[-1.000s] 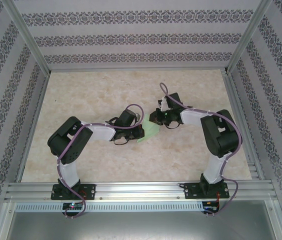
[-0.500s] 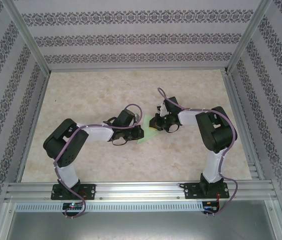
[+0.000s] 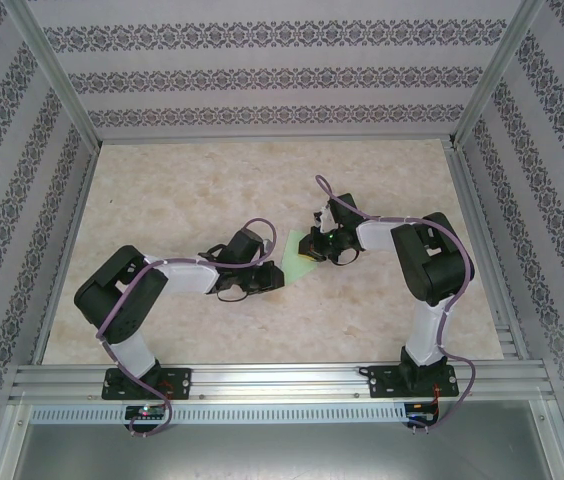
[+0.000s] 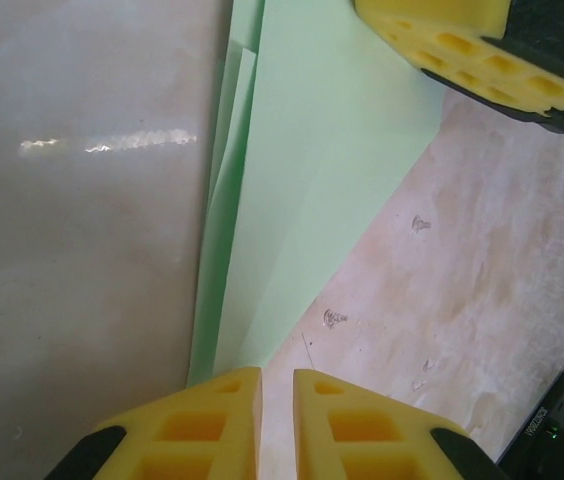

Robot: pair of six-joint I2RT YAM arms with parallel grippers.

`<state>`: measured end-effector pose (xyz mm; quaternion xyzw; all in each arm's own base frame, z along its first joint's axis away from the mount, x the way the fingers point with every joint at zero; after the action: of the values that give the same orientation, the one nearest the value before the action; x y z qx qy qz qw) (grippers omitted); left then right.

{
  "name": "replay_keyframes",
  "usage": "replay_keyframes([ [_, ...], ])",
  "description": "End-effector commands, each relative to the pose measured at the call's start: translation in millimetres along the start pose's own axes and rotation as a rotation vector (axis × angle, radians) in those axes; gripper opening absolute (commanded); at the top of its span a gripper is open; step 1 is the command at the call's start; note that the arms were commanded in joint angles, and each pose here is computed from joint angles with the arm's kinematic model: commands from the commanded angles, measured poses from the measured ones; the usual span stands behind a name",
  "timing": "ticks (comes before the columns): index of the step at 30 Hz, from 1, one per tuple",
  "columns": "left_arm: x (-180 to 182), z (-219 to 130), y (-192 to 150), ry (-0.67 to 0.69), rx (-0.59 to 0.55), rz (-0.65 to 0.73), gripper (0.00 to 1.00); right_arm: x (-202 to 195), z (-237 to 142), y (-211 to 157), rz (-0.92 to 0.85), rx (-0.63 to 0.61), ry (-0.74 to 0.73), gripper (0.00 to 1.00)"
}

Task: Fold a paper plane with a square sheet of paper (pick it up from the middle)
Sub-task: Fourth fold the wing at the center of the table.

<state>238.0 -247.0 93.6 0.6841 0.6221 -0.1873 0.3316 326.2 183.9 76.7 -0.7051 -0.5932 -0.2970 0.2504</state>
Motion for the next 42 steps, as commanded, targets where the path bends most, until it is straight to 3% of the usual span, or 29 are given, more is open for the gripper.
replay_keyframes([
  [1, 2, 5, -7, -0.005, 0.025, -0.016, 0.16, -12, 9, -6, 0.009, 0.036, -0.043, 0.1],
  [11, 15, 10, -14, 0.081, 0.078, -0.04, 0.16, -16, 9, -5, 0.021, 0.035, -0.06, 0.1],
  [17, -23, -9, 14, -0.028, -0.044, 0.061, 0.16, -18, 9, -6, 0.024, 0.039, -0.066, 0.1],
  [22, -30, -11, 28, -0.005, -0.096, 0.088, 0.16, -20, 11, -5, 0.031, 0.041, -0.075, 0.1],
  [28, -20, 6, 30, 0.01, -0.062, 0.044, 0.13, -23, 14, -5, 0.039, 0.052, -0.084, 0.1],
  [42, 16, 15, -6, 0.098, 0.06, -0.053, 0.12, -29, 15, -6, 0.051, 0.06, -0.124, 0.09],
])
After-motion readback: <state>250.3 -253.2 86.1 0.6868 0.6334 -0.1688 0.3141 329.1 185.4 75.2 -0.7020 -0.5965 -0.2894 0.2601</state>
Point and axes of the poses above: each hand's point on the last joint's axis, 136 mm out from that joint toward the fingers, its own z axis out along the fingers, its own x axis along the line the jaws close on, y = z × x, the point moved 9 cm from there along -z, back along the fingers, and after that the axes turned 7 degrees about z, right-handed, at the moved point
